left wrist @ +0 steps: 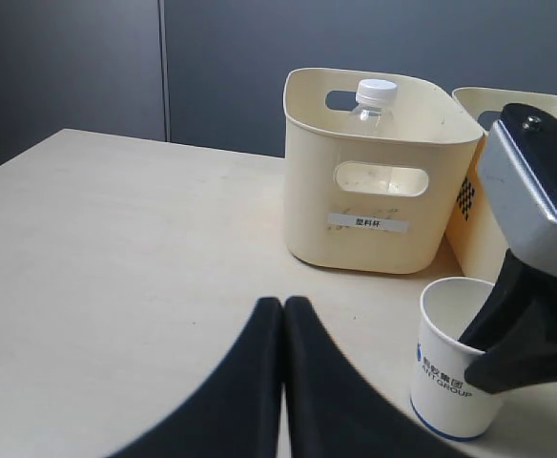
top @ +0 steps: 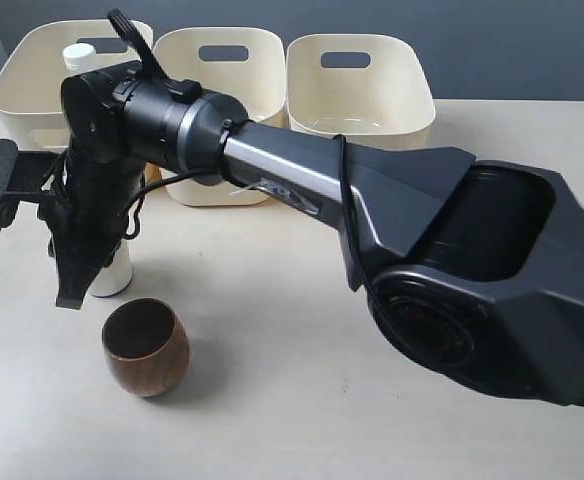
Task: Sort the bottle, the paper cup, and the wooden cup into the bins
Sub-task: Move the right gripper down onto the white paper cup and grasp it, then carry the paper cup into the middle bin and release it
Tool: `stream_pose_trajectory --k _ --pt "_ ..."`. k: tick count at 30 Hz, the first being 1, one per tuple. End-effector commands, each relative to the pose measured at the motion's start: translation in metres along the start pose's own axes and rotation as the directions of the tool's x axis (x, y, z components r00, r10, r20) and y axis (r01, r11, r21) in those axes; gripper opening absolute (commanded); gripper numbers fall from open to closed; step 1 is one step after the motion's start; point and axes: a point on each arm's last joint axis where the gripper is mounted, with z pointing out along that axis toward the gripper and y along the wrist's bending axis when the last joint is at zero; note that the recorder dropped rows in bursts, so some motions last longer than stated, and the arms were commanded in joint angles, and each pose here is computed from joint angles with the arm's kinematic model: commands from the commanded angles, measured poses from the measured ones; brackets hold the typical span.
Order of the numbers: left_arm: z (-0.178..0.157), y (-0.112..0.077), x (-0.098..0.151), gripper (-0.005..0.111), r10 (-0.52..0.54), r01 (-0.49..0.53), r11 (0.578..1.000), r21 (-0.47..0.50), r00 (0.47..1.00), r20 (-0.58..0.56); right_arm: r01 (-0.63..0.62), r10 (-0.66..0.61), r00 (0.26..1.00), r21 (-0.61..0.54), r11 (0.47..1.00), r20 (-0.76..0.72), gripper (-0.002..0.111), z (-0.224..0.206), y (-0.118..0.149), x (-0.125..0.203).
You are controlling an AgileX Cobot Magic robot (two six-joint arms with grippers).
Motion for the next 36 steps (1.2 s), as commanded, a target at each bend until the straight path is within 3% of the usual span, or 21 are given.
stream_pose_trajectory --k 1,9,13,17,20,28,36 --pt "-0.001 0.000 -0.002 0.000 0.002 -0.002 1.000 0.004 1.000 0.013 0.007 -0.007 1.000 0.033 0.999 -0.006 0.000 -0.003 -0.005 0.001" --pt "-0.001 0.000 -0.002 0.000 0.002 -0.002 1.000 0.004 1.000 0.013 0.013 -0.019 0.999 0.110 0.994 0.051 -0.001 -0.052 -0.010 -0.017" --pt "-0.001 0.000 -0.002 0.000 0.002 -0.002 1.000 0.004 1.000 0.013 -0.008 -0.009 0.998 0.244 0.970 0.067 -0.001 -0.096 -0.019 -0.024" --pt "-0.001 0.000 -0.002 0.000 0.002 -0.002 1.000 0.004 1.000 0.013 -0.126 0.090 0.989 0.347 0.929 0.116 -0.001 -0.138 -0.039 -0.018" --pt "-0.001 0.000 -0.002 0.000 0.002 -0.002 1.000 0.004 1.000 0.013 -0.278 0.218 0.958 0.413 0.867 0.187 -0.001 -0.156 -0.059 -0.007" --pt "-0.001 0.000 -0.002 0.000 0.002 -0.002 1.000 0.004 1.000 0.013 -0.433 0.321 0.898 0.478 0.764 0.300 -0.001 -0.158 -0.107 0.030" --pt "-0.001 0.000 -0.002 0.000 0.002 -0.002 1.000 0.004 1.000 0.013 -0.602 0.498 0.797 0.379 0.702 0.343 -0.001 -0.118 -0.144 0.081"
